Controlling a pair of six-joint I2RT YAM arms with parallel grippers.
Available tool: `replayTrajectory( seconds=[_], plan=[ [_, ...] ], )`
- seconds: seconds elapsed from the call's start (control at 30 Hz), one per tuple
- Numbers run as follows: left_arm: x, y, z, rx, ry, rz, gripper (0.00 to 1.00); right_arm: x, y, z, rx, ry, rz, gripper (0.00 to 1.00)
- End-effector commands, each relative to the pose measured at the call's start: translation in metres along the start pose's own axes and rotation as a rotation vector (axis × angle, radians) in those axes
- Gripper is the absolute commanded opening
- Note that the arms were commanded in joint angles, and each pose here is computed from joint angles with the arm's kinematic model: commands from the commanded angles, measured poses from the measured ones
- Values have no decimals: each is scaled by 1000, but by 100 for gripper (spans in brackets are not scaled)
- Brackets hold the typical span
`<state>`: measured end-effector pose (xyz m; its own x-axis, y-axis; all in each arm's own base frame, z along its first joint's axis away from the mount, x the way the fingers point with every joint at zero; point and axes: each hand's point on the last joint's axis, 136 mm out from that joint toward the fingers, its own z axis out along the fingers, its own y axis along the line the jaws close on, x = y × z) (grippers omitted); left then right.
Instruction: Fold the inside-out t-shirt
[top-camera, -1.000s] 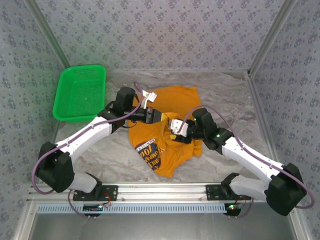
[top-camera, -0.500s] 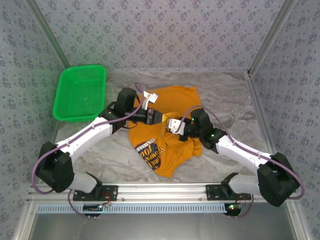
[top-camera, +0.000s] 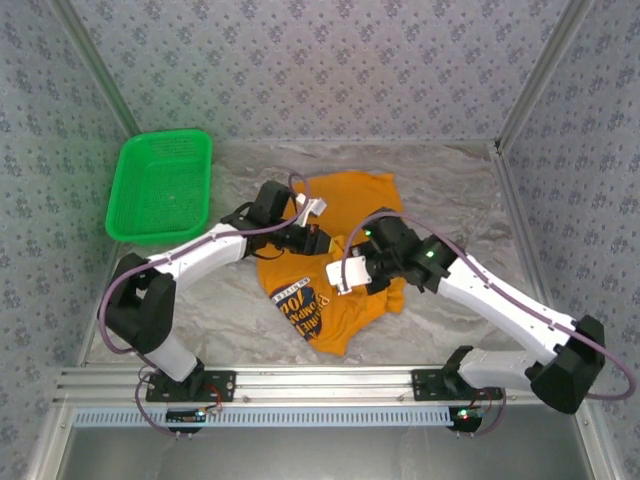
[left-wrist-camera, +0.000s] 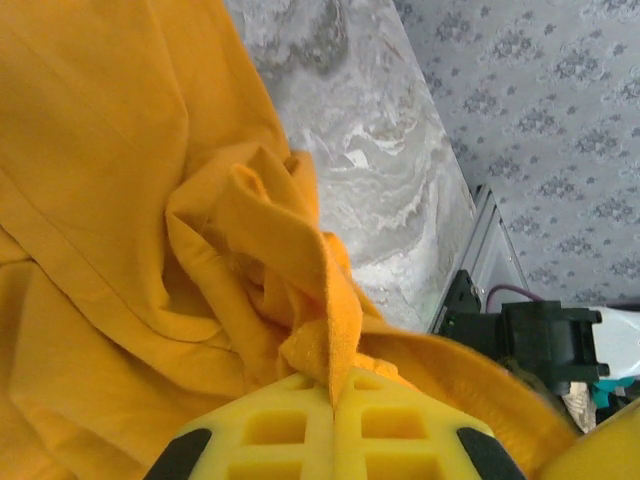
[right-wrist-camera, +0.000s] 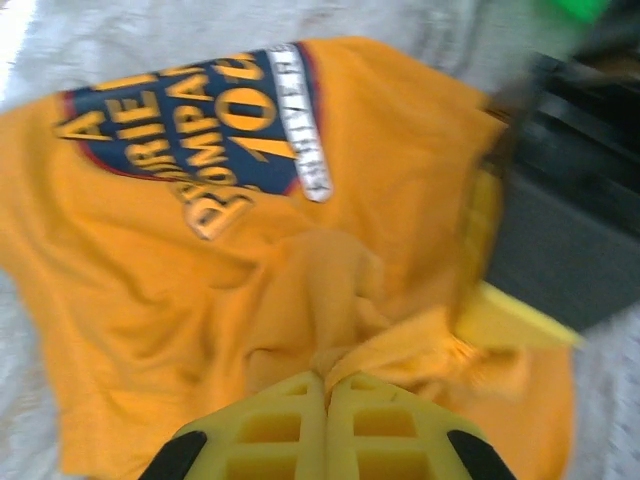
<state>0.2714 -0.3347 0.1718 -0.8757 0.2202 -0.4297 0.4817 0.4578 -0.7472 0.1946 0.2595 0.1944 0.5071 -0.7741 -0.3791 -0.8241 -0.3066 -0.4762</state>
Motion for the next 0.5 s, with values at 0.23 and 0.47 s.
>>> replayTrajectory(
  seconds=[0.23, 0.47],
  plan=[
    [30, 47, -19, -189, -19, 21, 0, -100, 58, 0, -374, -459, 103, 31],
    [42, 40, -21, -143, -7, 41, 0, -16, 8, 4, 29, -261, 65, 43]
  ],
)
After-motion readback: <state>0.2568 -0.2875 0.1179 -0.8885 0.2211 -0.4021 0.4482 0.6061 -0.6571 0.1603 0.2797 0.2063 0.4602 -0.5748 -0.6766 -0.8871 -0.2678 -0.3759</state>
